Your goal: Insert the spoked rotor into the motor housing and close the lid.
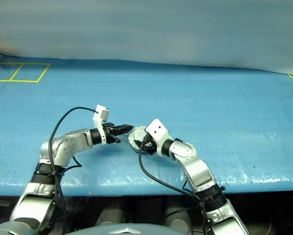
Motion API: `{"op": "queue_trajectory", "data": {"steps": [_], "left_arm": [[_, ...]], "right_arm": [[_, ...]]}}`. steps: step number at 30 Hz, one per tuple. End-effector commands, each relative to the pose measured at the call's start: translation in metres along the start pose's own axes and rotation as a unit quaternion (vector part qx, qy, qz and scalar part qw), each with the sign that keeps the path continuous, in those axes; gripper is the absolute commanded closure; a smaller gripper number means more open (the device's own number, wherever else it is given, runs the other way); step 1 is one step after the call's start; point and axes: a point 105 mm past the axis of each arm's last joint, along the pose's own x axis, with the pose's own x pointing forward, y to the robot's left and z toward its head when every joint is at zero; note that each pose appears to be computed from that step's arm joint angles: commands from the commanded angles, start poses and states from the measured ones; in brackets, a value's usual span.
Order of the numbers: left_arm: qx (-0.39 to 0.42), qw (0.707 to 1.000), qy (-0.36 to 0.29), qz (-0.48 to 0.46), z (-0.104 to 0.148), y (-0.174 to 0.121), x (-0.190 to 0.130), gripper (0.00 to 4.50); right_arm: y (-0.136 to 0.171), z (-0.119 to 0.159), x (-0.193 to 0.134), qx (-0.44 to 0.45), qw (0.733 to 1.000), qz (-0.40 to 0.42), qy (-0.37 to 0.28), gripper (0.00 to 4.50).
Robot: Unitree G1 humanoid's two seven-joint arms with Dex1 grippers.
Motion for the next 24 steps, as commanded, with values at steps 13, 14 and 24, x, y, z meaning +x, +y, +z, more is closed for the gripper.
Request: {"op": "queue_trajectory", "data": {"steps": [13,14,24], "left_arm": [[0.035,0.996,0.051,-0.064,-0.014,-0.022,0.009,4.50],[0.037,0.996,0.055,-0.063,-0.015,-0.022,0.009,4.50],[0.050,0.994,0.074,-0.055,-0.022,-0.018,0.008,4.50]], "right_arm": [[0.016,-0.030,-0.002,0.032,0.998,0.029,0.046,1.51],[0.016,-0.030,-0.002,0.033,0.998,0.029,0.046,1.51],[0.022,-0.032,-0.014,0.084,0.996,0.032,0.026,0.04]]}}
